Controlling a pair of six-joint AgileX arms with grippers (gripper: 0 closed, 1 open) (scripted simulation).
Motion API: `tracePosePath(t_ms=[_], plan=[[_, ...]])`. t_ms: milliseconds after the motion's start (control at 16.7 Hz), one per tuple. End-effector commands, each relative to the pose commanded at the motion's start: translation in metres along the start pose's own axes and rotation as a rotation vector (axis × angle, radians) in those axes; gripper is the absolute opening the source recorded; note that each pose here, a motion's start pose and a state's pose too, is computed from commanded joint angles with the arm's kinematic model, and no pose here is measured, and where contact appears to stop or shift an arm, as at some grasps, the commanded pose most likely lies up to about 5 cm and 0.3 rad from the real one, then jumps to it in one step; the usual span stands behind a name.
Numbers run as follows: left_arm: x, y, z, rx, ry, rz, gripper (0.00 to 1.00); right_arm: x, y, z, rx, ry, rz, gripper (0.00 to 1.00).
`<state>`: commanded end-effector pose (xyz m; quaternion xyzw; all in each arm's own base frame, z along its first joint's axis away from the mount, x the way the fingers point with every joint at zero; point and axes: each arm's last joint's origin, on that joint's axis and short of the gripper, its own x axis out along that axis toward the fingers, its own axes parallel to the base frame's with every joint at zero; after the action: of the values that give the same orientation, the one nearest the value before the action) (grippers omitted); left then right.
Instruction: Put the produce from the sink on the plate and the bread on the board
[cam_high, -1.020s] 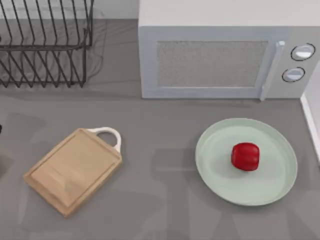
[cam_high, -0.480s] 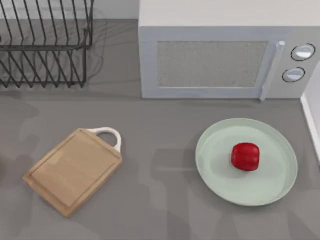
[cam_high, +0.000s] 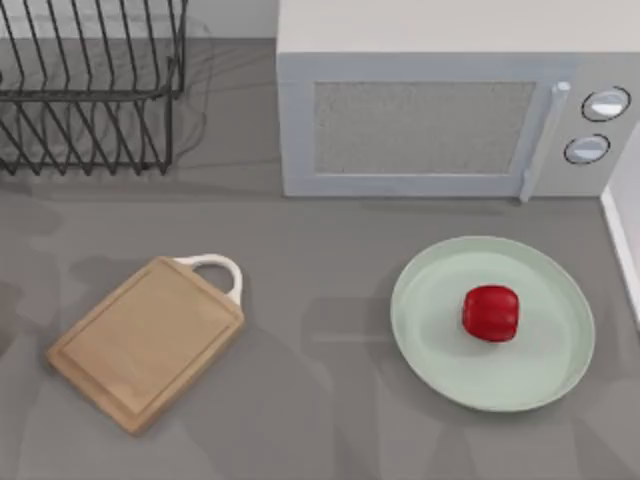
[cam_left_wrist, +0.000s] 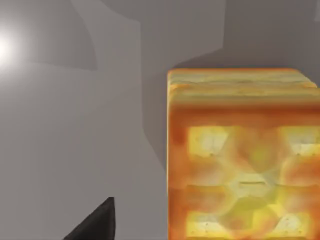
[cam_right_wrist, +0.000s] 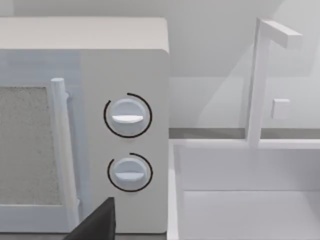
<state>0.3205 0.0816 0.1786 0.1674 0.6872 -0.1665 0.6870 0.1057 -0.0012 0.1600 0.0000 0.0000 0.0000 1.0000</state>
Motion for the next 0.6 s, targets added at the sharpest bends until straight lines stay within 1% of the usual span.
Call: tracePosePath(t_ms=[360, 480, 600], plan=[[0.001, -0.001, 0.001, 0.003, -0.001, 0.001, 1.0, 0.0, 0.0, 0.0, 0.0, 0.0, 0.0, 1.0], [0.012, -0.001, 0.001, 0.0, 0.003, -0.002, 1.0, 0.0, 0.0, 0.0, 0.0, 0.0, 0.0, 1.0], [0.031, 0.001, 0.002, 0.0, -0.002, 0.001, 1.0, 0.0, 0.0, 0.0, 0.0, 0.0, 0.0, 1.0]])
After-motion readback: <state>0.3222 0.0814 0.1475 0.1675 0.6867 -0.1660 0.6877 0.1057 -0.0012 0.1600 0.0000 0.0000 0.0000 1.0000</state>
